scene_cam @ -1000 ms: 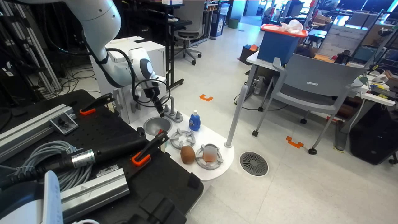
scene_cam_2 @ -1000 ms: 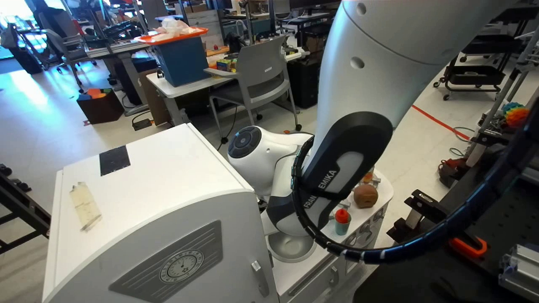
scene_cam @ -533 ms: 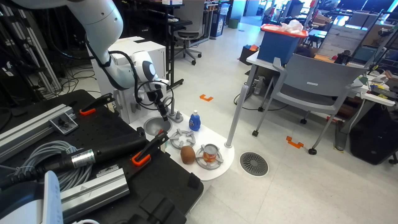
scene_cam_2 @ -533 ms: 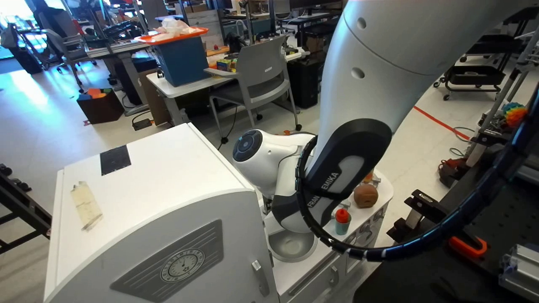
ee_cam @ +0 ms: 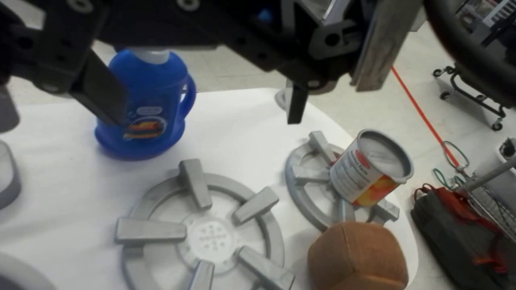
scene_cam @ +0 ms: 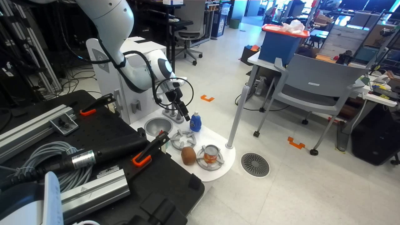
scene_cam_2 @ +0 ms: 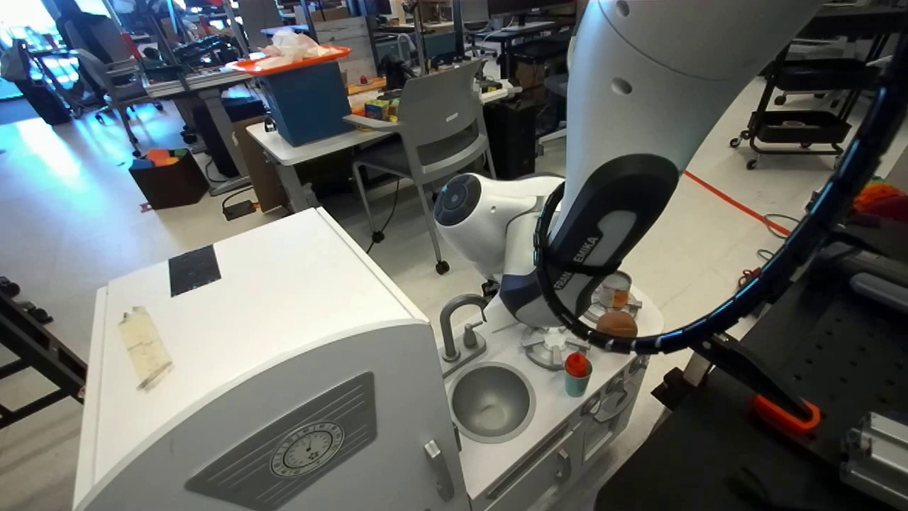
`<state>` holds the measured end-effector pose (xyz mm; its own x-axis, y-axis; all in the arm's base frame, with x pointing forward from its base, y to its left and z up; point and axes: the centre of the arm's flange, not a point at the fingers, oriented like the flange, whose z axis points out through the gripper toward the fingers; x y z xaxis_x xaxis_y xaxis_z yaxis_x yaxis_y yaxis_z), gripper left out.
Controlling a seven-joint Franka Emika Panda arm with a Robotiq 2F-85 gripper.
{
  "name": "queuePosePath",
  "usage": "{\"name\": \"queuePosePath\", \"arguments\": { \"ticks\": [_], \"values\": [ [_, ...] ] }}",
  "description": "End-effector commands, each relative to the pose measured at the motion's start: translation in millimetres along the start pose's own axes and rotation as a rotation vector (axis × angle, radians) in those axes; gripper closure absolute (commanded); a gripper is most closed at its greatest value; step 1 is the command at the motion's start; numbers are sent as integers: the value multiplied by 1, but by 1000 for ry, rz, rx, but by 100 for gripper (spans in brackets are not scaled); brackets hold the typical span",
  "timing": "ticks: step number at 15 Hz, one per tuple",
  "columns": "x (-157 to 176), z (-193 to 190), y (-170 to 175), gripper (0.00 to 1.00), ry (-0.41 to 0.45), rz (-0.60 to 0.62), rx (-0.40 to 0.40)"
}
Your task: Move the tap nozzle to the right
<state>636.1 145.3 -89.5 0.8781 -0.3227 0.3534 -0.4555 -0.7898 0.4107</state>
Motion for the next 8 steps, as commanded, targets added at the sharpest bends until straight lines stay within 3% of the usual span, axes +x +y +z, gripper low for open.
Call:
{"name": "queuePosePath", "arguments": {
  "ticks": [1,2,4,5,8],
  "values": [
    [3,-34,25,0,-52,-12,6],
    [-4,-51,28,0,-142,-38,4],
    [-15,-83,31,0,-213,-75,9],
    [-9,-39,9,0,-110,-55,3],
    [-17,-75,9,0,-166,-85,16]
  ]
}}
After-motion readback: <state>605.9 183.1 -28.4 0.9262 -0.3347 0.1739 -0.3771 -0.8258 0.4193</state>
